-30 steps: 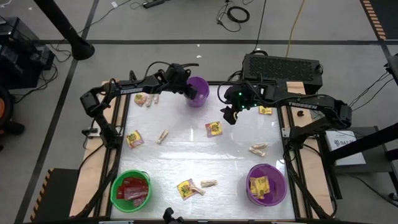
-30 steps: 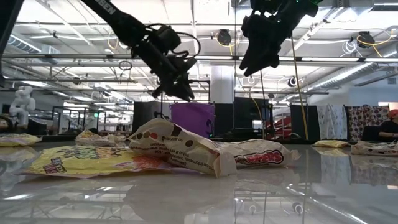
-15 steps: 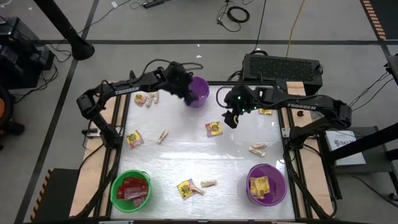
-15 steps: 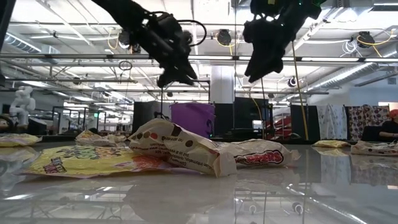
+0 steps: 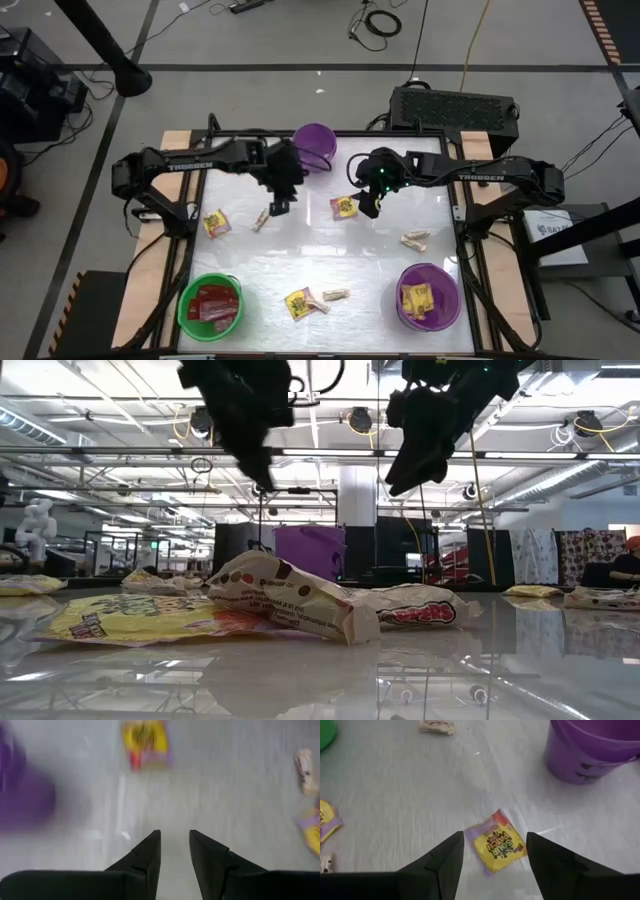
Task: Sort candy by brand, put in halloween buckets
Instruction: Put the yellow candy into the bottom purple bucket
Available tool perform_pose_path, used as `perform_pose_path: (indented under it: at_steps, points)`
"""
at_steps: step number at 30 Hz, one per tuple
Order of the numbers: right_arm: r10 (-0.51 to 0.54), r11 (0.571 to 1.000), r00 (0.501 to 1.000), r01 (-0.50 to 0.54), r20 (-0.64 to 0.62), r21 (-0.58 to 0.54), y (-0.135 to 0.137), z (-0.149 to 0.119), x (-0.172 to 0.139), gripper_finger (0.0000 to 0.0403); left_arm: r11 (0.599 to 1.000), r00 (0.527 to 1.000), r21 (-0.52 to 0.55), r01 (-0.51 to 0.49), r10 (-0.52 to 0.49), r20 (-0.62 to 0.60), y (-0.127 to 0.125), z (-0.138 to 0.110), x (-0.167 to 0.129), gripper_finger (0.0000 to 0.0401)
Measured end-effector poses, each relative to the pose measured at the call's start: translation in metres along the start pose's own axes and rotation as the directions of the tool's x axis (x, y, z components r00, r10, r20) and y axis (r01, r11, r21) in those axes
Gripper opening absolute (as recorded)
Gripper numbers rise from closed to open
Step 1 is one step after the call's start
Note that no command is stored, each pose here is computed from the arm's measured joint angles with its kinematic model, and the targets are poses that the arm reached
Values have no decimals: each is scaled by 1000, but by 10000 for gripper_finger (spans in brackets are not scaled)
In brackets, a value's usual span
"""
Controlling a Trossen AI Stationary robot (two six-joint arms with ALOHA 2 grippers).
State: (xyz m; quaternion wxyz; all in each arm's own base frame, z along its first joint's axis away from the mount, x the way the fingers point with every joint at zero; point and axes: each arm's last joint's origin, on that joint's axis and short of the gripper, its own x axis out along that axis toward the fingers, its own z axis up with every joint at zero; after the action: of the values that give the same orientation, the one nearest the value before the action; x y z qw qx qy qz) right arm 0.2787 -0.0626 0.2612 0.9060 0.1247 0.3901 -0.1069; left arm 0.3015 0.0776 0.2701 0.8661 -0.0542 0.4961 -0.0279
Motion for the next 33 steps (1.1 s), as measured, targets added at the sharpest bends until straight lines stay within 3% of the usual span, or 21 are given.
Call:
perform_pose_path:
  at_steps: [5, 9, 13, 23, 29, 33]
  points:
    - [-3, 999, 1000, 3, -18, 52, 0, -2, 0, 208, 985, 986, 162, -57, 30, 162, 0, 9, 44, 109]
    - [-8, 996, 995, 17, -102, 92, 2, -10, 0, 208, 975, 958, 167, -148, 99, 270, 9, 22, 78, 109]
    - [-7, 994, 984, 26, -178, 104, 7, -18, -1, 208, 971, 943, 171, -165, 104, 317, 16, 26, 113, 109]
    - [13, 997, 976, 5, -217, 80, 20, -24, -2, 208, 973, 965, 157, -167, 129, 231, 28, 8, 176, 109]
    - [9, 998, 977, 5, -215, 66, 21, -24, -2, 208, 974, 968, 157, -162, 126, 215, 28, 6, 180, 108]
    - [10, 998, 977, 3, -213, 61, 21, -24, -2, 208, 975, 972, 158, -156, 123, 202, 27, 5, 181, 75]
